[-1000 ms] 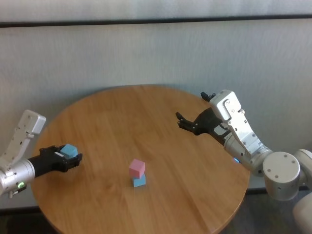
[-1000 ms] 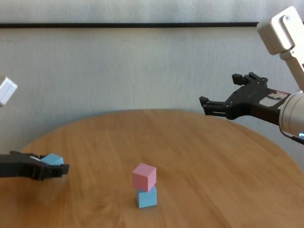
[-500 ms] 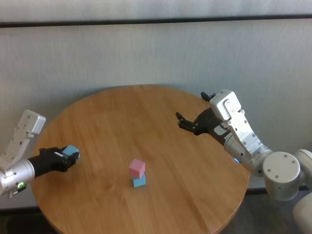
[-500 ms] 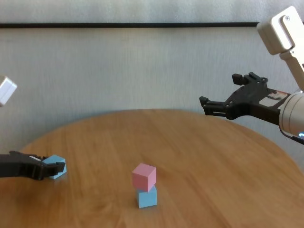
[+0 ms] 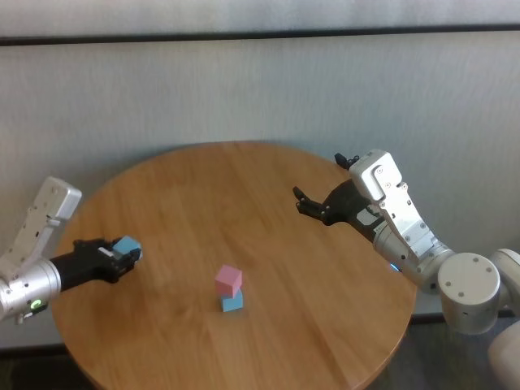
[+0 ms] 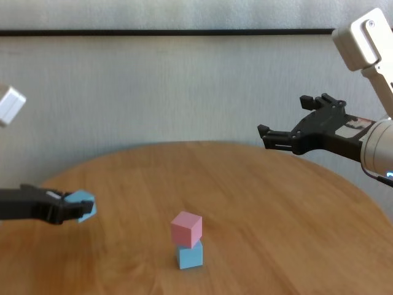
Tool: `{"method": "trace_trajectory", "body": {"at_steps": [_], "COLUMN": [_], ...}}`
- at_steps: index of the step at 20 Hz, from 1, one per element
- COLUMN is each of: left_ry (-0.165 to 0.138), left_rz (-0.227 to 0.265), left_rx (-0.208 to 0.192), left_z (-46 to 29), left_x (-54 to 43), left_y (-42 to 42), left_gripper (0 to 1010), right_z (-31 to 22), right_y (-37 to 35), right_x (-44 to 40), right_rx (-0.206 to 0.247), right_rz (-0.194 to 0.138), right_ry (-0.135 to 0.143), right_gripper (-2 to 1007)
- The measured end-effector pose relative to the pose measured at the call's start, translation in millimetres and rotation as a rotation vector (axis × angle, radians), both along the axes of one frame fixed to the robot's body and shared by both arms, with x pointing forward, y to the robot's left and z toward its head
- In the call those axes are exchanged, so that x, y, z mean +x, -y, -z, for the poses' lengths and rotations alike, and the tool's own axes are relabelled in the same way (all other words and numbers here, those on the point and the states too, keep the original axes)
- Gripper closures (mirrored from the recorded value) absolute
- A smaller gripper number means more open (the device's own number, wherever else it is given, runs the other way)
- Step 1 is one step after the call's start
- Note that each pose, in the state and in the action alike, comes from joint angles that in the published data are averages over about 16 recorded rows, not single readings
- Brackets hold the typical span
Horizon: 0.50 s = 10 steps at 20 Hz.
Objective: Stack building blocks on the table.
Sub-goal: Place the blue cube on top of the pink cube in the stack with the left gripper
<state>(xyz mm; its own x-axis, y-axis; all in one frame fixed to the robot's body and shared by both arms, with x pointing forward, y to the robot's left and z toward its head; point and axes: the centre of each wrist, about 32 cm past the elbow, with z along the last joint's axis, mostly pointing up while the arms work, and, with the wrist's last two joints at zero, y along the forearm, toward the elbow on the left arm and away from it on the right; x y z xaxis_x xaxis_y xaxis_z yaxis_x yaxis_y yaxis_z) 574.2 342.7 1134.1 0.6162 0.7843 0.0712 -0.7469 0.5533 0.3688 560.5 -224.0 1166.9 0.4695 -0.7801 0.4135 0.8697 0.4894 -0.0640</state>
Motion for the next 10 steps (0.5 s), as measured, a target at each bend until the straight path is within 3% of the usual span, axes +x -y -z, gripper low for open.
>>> {"method": "trace_trajectory", "body": {"at_steps": [10], "left_ry": [0.084], "left_rz": [0.203], "left_rx": [0.003], "left_z": [-28.8], "left_x": [-0.7], "left_y": [17.3], "left_gripper": [611], "right_z": [0.0], "right_y": [0.0], "right_x": [0.0], "right_rx": [0.0], "right_rz": [0.0], "right_ry": [0.0], "right_gripper": [4]}}
